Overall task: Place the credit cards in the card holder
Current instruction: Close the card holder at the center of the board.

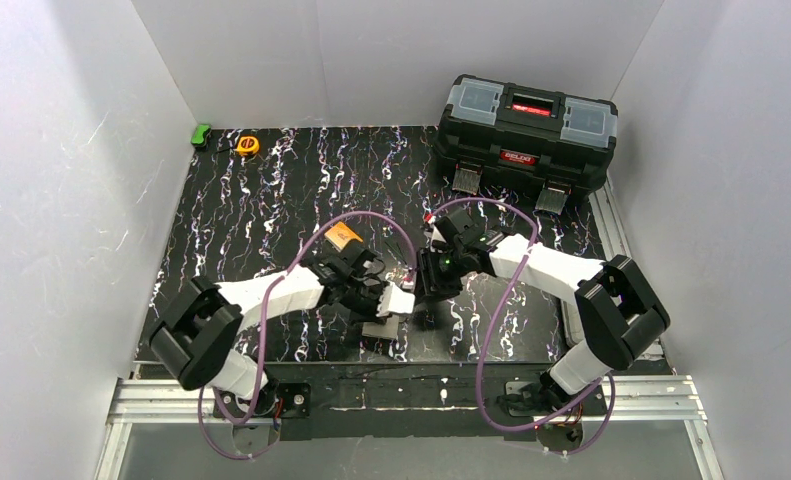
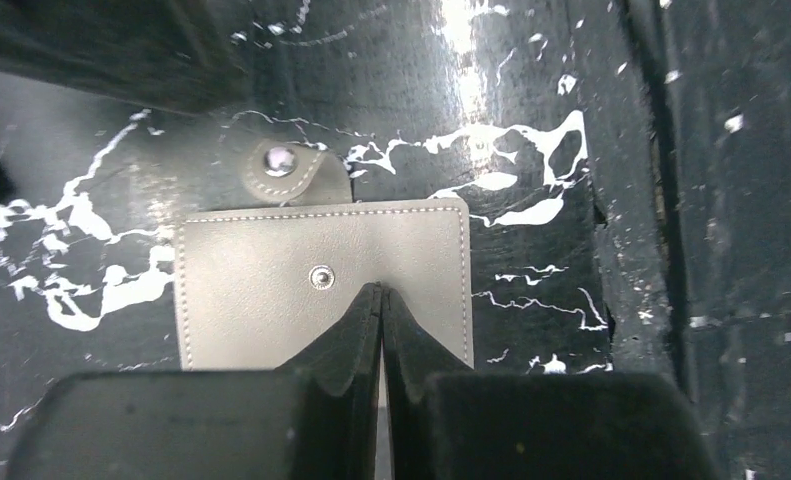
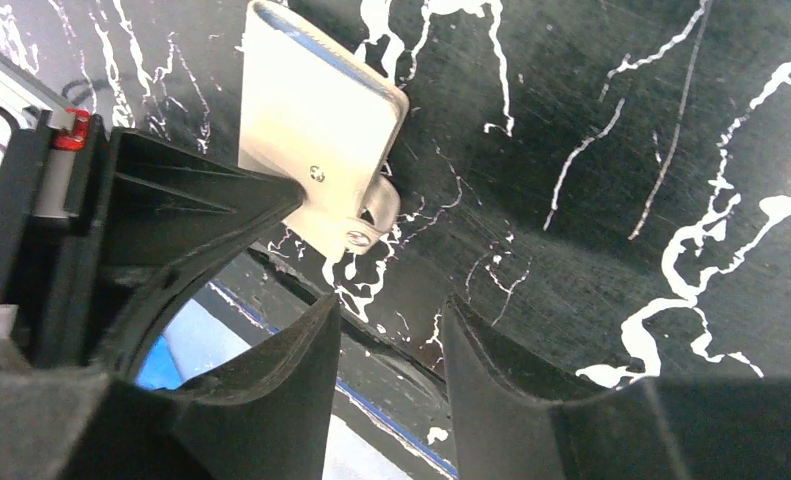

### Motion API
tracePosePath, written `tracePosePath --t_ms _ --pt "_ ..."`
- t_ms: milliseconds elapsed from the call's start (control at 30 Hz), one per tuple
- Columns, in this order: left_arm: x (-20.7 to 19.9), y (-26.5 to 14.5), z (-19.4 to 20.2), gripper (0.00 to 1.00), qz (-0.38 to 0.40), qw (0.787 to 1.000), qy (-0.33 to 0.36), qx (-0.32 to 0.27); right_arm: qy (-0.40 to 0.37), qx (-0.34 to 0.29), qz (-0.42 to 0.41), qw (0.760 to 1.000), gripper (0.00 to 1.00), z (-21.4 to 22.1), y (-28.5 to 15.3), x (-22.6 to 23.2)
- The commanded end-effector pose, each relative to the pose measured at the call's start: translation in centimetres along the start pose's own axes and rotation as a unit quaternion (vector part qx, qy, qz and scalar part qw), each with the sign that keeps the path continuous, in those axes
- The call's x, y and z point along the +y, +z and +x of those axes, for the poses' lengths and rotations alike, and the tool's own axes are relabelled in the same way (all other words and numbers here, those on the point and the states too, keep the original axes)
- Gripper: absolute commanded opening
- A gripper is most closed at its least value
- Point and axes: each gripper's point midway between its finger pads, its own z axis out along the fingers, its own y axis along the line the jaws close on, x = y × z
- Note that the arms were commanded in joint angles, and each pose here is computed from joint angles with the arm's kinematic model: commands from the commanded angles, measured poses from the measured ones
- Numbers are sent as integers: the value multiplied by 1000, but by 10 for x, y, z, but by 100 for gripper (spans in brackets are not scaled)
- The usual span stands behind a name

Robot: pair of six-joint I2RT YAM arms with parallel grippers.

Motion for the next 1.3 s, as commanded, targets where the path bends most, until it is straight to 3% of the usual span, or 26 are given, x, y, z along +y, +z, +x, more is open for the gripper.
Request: tracePosePath --t_ms 0,200,300,467,533,633,767,833,867,900,933,967,1000,1067,1100,1167,1267 --pt "4 16 15 0 5 996 42 79 33 1 27 999 45 6 -5 -15" --pt "2 26 17 0 19 993 36 114 66 -26 61 996 38 1 -20 -39" --pt "1 26 8 0 17 993 18 113 102 -39 85 990 25 -2 -28 -58" --pt "15 7 -23 0 -20 994 -41 101 153 -48 167 973 16 0 -39 -99" --pt "24 -5 -42 0 -38 993 -65 91 164 -49 218 961 3 3 -46 -116" --pt "39 -28 -69 3 -68 989 -101 81 177 -65 273 943 1 1 -59 -130" --pt "67 -74 -90 42 -125 977 -155 73 179 -89 266 943 1 -4 -67 -125" --pt "81 -103 -94 51 -149 971 -174 73 192 -78 247 947 1 -2 -63 -119" --pt "81 -116 -93 62 -144 968 -192 71 193 -57 224 954 1 1 -58 -112" --pt "84 -131 -91 87 -143 964 -214 62 190 -31 192 962 1 5 -52 -103" --pt "85 -144 -87 98 -141 959 -240 54 189 -14 170 967 1 7 -49 -96" --pt "88 -156 -80 98 -144 951 -268 51 184 -14 163 969 1 8 -48 -92" --pt "90 -167 -72 98 -150 943 -292 51 174 -27 169 970 13 5 -50 -90" --pt "95 -181 -57 98 -162 927 -334 43 155 -55 194 967 66 0 -60 -85" --pt "98 -184 -49 98 -168 920 -352 41 146 -62 206 966 78 -3 -65 -81" --pt "94 -184 -35 98 -161 909 -383 43 120 -58 201 971 84 -5 -67 -62" --pt "75 -167 -8 98 -124 899 -411 88 92 -62 181 977 83 -12 -62 -33"
